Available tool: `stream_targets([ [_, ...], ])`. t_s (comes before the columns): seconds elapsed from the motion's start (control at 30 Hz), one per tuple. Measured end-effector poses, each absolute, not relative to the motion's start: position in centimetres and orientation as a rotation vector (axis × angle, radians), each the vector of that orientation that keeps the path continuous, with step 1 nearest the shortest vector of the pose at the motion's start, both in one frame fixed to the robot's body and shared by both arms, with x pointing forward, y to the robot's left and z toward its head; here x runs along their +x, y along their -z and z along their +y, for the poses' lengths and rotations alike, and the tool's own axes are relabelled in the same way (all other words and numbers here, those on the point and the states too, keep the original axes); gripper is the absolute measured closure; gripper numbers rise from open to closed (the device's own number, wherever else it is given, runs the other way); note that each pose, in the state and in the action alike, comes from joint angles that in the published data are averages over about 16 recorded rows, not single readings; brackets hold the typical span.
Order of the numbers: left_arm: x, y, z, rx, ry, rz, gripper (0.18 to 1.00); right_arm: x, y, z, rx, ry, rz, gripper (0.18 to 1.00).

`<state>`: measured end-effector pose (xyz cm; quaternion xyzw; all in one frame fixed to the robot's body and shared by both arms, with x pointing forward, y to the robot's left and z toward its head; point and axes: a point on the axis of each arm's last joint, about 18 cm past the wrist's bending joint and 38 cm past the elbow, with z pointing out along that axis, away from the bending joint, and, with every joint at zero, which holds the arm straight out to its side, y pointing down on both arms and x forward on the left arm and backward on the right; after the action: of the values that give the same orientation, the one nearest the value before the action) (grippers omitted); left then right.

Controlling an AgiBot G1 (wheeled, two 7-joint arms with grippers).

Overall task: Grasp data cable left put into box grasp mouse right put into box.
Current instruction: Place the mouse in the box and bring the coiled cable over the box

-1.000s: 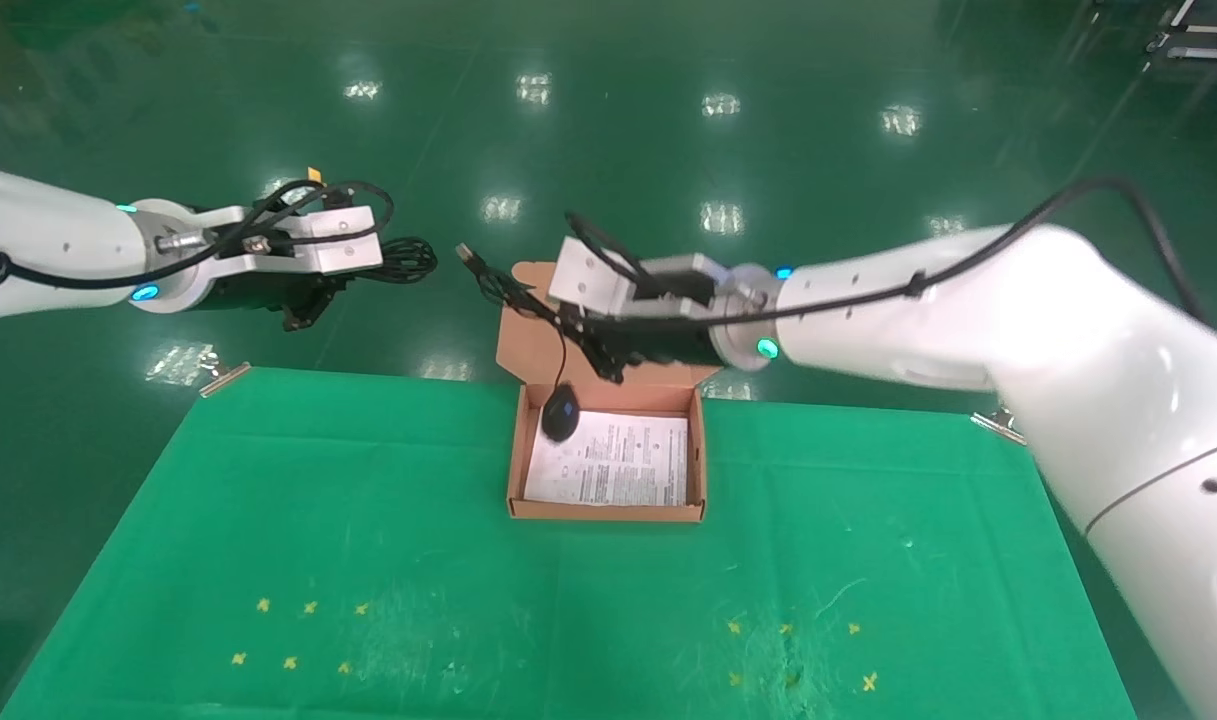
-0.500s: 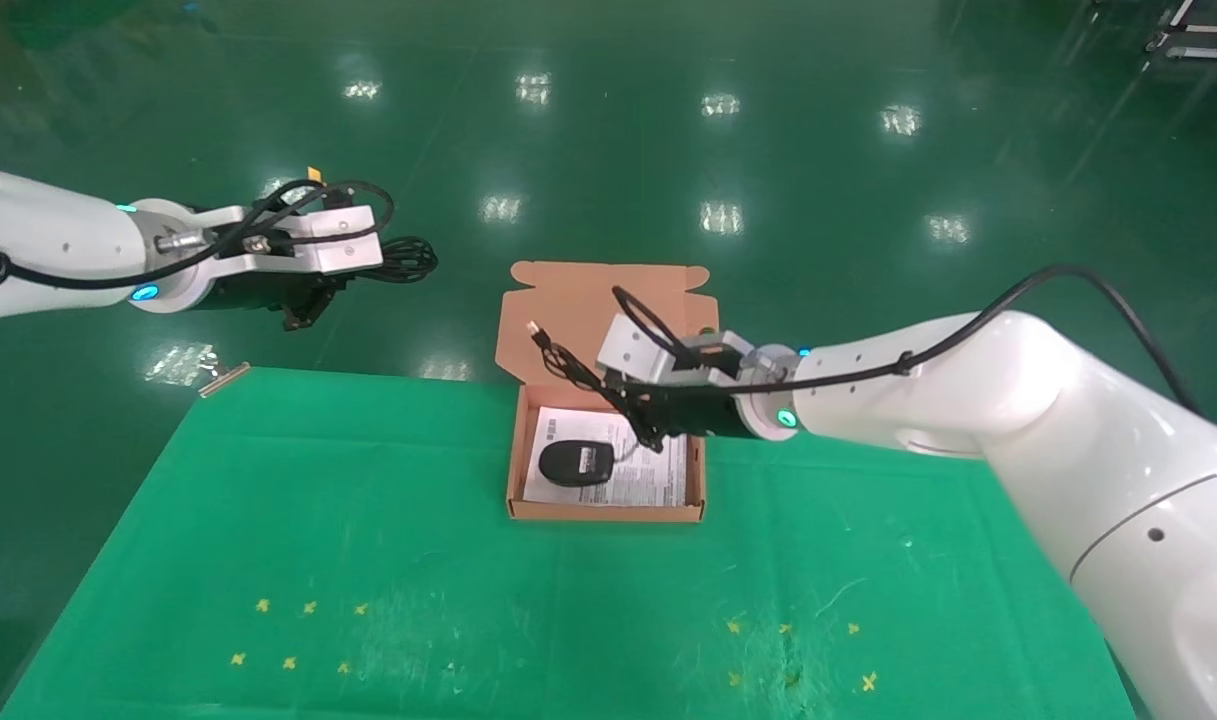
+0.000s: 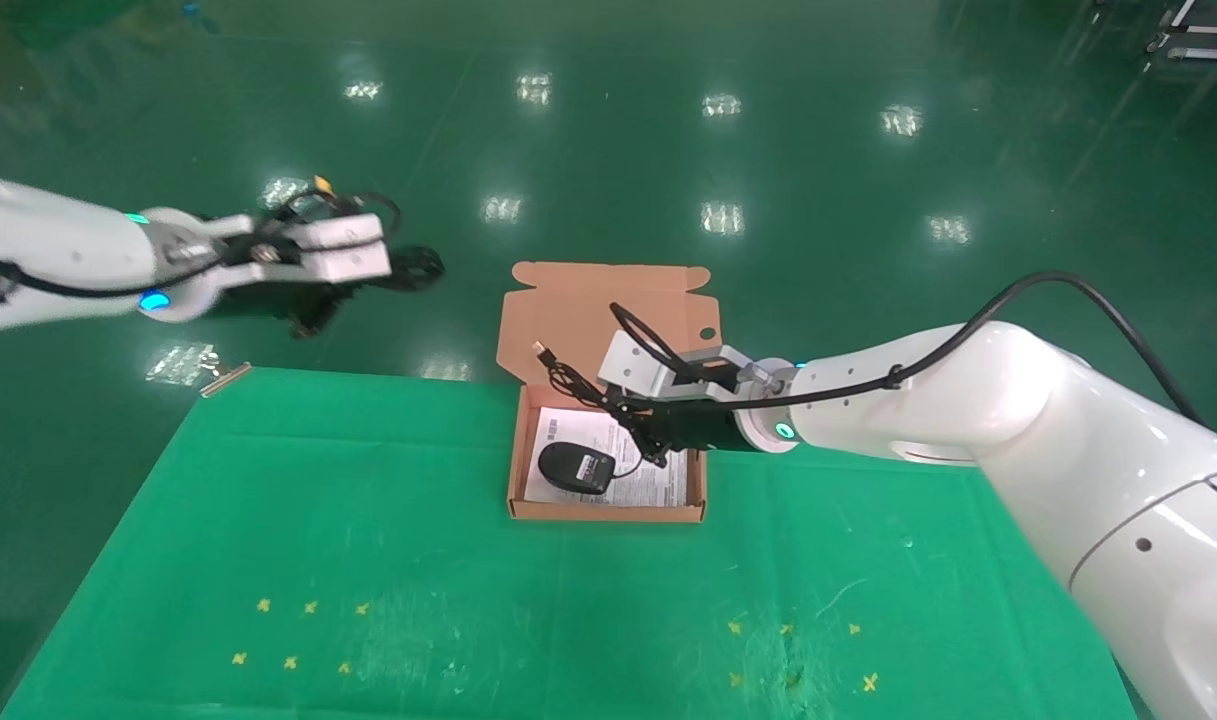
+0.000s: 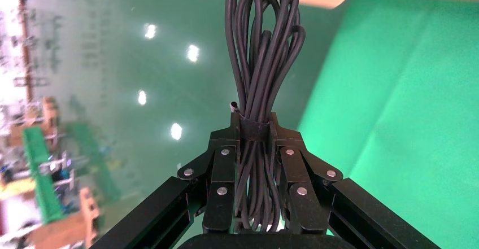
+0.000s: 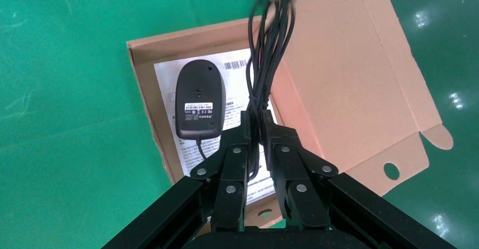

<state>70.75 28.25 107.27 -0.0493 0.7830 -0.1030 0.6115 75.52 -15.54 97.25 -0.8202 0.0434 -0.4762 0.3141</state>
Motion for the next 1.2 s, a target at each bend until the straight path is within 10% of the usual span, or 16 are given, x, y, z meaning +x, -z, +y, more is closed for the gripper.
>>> stream_targets([
  [0.47,73.5,-102.0,22.4,0.021,0.321,1.871,0.917,75.3,-98.8,-20.2,-2.160,1.316,0.181,0.834],
  [1.2,75.6,-93.0,12.4,0.331,0.433,1.919,0.918,71.3,-103.7,-29.5,-2.126,1.481,0.268,0.340],
])
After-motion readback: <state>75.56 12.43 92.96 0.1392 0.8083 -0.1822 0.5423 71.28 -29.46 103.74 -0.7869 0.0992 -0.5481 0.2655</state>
